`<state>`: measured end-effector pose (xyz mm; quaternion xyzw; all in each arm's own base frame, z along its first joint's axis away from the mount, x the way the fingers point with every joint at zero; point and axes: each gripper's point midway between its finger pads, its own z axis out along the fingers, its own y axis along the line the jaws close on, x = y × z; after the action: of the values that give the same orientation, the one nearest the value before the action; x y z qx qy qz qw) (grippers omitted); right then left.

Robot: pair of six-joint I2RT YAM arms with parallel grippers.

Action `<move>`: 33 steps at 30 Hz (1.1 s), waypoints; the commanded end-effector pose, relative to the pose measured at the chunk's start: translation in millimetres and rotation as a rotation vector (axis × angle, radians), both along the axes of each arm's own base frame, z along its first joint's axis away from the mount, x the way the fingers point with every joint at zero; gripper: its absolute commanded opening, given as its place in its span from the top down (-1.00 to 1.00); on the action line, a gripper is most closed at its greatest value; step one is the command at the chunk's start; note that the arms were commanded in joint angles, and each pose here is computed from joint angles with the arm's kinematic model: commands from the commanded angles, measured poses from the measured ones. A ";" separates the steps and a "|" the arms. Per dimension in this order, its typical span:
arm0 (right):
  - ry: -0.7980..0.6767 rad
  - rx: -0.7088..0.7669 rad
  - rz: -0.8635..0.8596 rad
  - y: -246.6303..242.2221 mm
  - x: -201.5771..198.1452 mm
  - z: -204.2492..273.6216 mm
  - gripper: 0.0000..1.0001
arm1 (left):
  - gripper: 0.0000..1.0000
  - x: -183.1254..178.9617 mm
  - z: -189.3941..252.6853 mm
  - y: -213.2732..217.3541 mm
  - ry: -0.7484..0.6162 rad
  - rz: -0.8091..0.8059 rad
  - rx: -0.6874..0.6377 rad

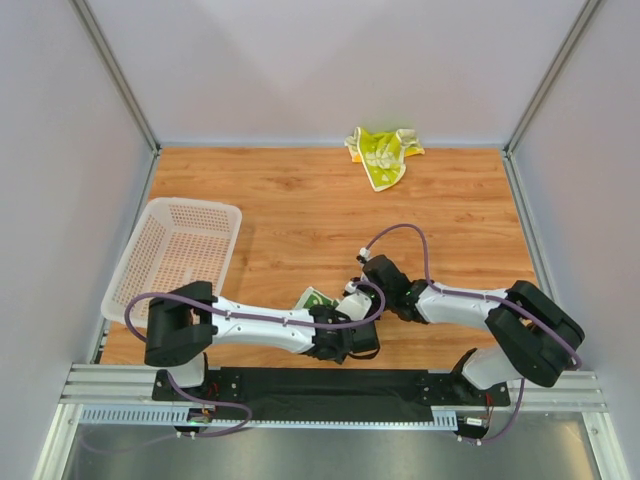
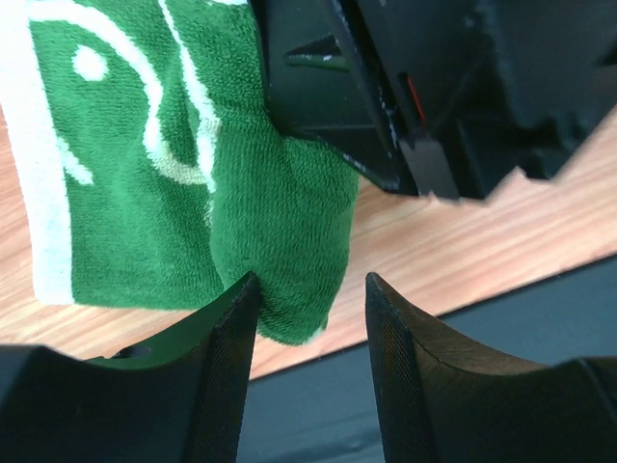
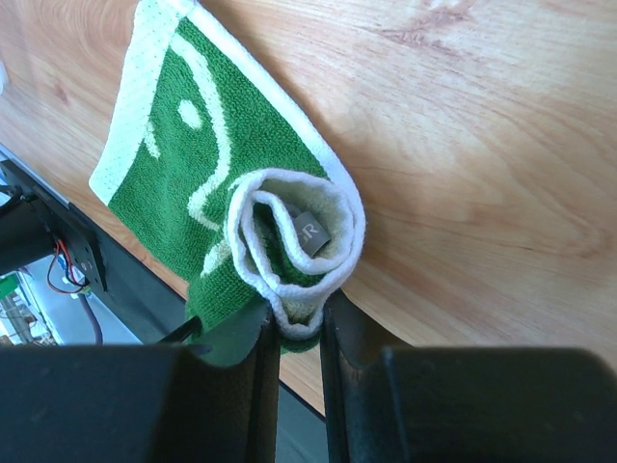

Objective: Roll the towels
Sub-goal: Roll the towel

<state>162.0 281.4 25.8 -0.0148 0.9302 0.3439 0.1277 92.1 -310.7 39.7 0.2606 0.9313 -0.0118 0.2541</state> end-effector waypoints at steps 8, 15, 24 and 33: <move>0.001 -0.049 0.019 1.7 4.7 5.0 0.97 | -0.11 1.3 -26.7 20.3 -0.005 0.023 0.066; -0.012 -0.087 0.038 2.1 10.4 6.9 0.86 | 0.13 -2.8 -45.0 33.5 0.021 0.025 0.066; 0.003 -0.115 0.029 -6.3 14.2 -2.1 0.76 | 0.89 -6.5 -56.7 34.5 0.073 0.006 0.016; 0.052 -0.124 -0.090 -53.7 45.3 -23.5 0.59 | 1.00 -11.9 -42.9 17.1 0.101 -0.065 -0.084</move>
<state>184.0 265.3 24.9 0.0018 0.9387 0.3337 0.0867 112.4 -310.7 21.2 0.2393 0.9222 -0.0723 0.2951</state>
